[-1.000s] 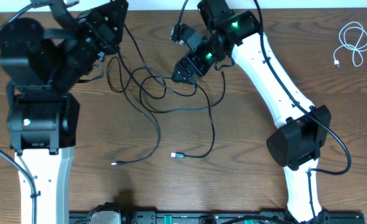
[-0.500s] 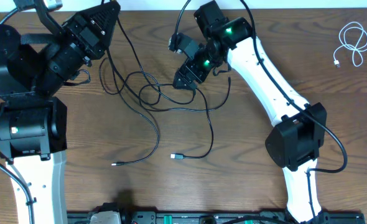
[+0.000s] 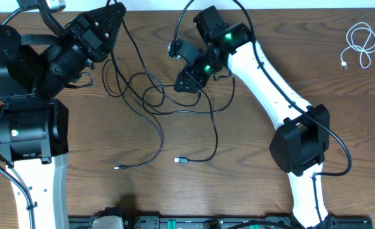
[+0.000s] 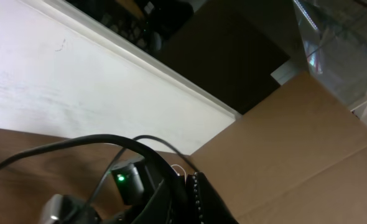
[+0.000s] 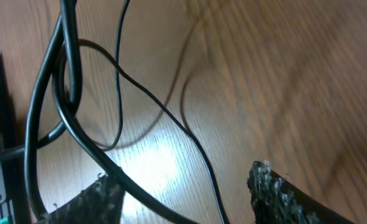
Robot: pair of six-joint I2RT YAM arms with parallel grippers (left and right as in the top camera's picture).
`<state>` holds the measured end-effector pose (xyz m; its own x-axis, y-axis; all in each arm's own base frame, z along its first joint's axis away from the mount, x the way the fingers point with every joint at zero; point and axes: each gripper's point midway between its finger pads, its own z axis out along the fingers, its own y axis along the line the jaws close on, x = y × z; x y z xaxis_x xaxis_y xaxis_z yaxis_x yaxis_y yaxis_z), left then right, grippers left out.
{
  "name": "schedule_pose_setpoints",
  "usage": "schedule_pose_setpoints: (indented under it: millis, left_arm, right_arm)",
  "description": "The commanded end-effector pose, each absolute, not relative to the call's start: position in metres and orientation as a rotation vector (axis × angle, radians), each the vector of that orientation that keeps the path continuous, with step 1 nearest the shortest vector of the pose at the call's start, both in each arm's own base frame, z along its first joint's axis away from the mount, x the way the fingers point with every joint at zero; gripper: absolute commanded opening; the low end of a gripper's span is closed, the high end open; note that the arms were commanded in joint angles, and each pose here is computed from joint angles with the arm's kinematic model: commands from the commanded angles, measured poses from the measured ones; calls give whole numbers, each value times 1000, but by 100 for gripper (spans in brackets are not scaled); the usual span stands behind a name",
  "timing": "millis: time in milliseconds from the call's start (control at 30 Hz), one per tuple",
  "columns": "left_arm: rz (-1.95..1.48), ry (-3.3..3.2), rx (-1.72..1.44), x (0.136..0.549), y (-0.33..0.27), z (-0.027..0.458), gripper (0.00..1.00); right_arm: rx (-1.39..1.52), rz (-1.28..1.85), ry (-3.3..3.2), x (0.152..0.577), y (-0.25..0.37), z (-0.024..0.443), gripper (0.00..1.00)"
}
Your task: Untangle cables
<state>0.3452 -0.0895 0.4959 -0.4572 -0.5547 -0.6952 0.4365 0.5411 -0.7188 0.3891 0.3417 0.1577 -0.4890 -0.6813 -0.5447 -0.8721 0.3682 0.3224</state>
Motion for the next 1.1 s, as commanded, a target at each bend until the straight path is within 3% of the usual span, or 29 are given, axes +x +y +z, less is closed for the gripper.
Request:
schedule_pose_setpoints:
  millis: [0,100,133,167,200,233,333,433,633,867,1067]
  left_arm:
    - [-1156,1676,-61,337,-92,506,8]
    - [-1162,1678,-56,336,-93,506,8]
    - [-1166,1678,-56,335,-93,506,8]
    - [-1167,1679,-55,335,-94,506,8]
    - [-1167,1679,-55,335,-94,506,8]
    - [-1167,1681,-56,335,-93,505,8]
    - [-1165,1702,-73,337,-93,499,8]
    - [-1087,1800,-171,355,-82,467,8]
    - [-975,1996,-277,383,-68,401,8]
    - [-915,2184,-354,406,-60,336,8]
    - [-856,2349,-419,417,-52,279,8]
  right_arm:
    - [-1373,836,2335,383,359,131,59]
    - [-1384,799,2299,387,367,119,52]
    - [-1385,791,2290,389,369,117,45]
    - [-1386,782,2283,390,370,115,32]
    - [-1384,783,2280,390,370,115,8]
    - [-1377,785,2283,391,371,116,1]
    - [-1276,798,2310,399,365,136,1]
    - [-1157,787,2255,416,337,200,1]
    - [-1031,882,1991,405,276,335,1]
    - [-876,885,1835,388,197,422,1]
    - [-722,780,1771,380,130,466,1]
